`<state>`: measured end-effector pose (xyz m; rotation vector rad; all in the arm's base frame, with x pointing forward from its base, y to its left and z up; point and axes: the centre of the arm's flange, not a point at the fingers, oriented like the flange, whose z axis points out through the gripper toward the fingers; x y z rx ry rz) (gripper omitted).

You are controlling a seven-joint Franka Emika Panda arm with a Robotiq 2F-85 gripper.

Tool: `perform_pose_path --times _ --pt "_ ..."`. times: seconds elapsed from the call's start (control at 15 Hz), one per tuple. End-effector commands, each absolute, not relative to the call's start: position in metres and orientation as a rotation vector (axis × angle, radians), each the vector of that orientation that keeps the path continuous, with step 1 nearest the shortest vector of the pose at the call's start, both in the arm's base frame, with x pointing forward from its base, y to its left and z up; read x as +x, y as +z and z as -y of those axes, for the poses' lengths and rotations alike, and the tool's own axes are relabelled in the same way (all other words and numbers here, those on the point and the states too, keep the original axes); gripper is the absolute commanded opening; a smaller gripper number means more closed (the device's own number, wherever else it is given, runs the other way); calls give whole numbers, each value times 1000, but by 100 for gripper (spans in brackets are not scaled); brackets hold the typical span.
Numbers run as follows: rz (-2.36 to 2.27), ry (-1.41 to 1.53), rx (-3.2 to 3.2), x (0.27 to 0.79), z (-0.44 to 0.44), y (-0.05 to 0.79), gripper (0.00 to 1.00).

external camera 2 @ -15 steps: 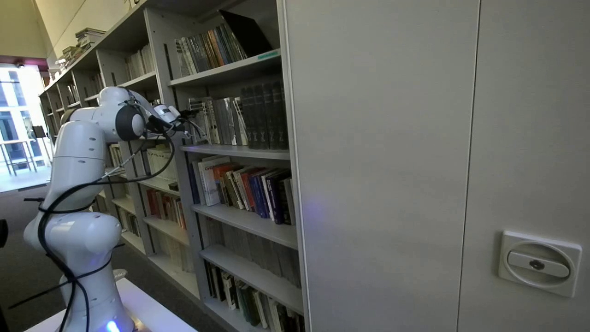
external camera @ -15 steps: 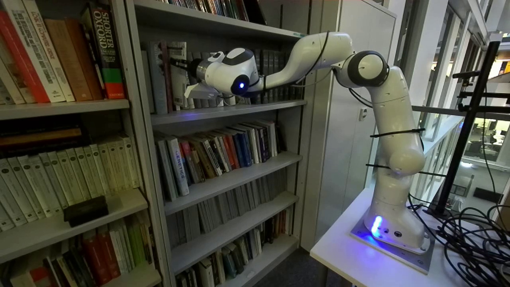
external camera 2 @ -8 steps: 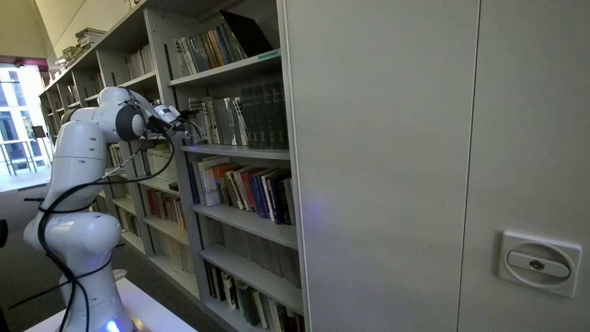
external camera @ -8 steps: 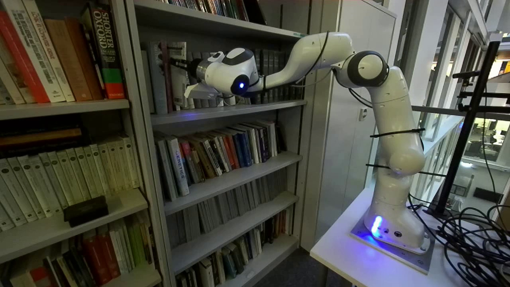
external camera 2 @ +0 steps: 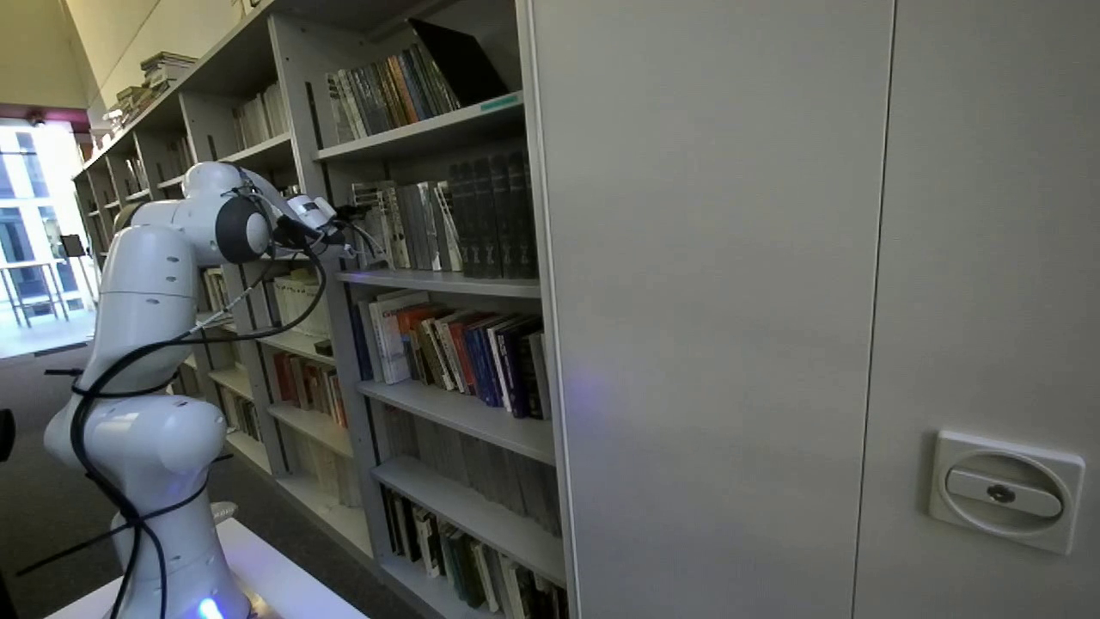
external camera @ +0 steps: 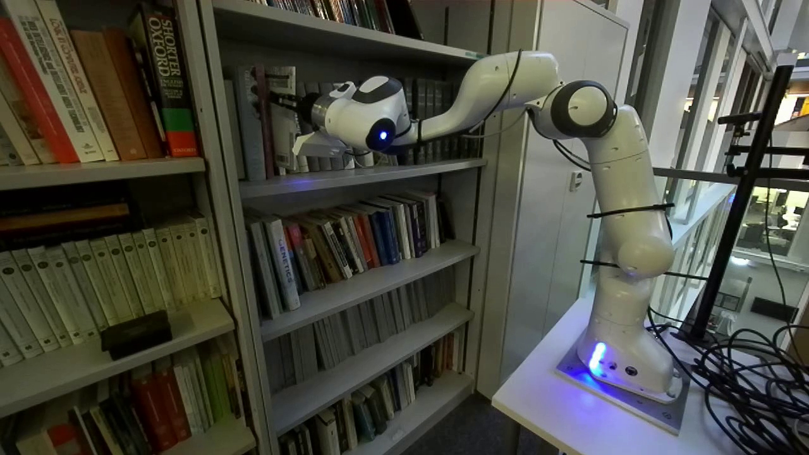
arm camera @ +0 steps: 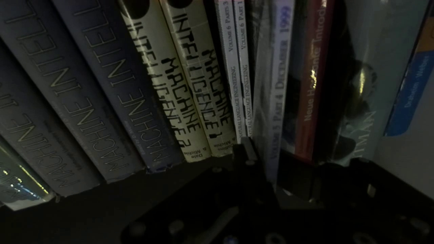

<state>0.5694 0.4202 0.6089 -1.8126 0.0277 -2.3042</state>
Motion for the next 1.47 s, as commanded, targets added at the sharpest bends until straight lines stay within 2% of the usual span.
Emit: perform_pose_path --times 0.0,0.13,0.2,1.4 --pt "-28 -2304 -1813 569 -420 609 10" --pt "-28 -2304 -1813 569 -420 609 10" --pt "-26 -2304 -1812 569 -420 609 2" --pt "-24 -2295 -1840 600 -415 603 2"
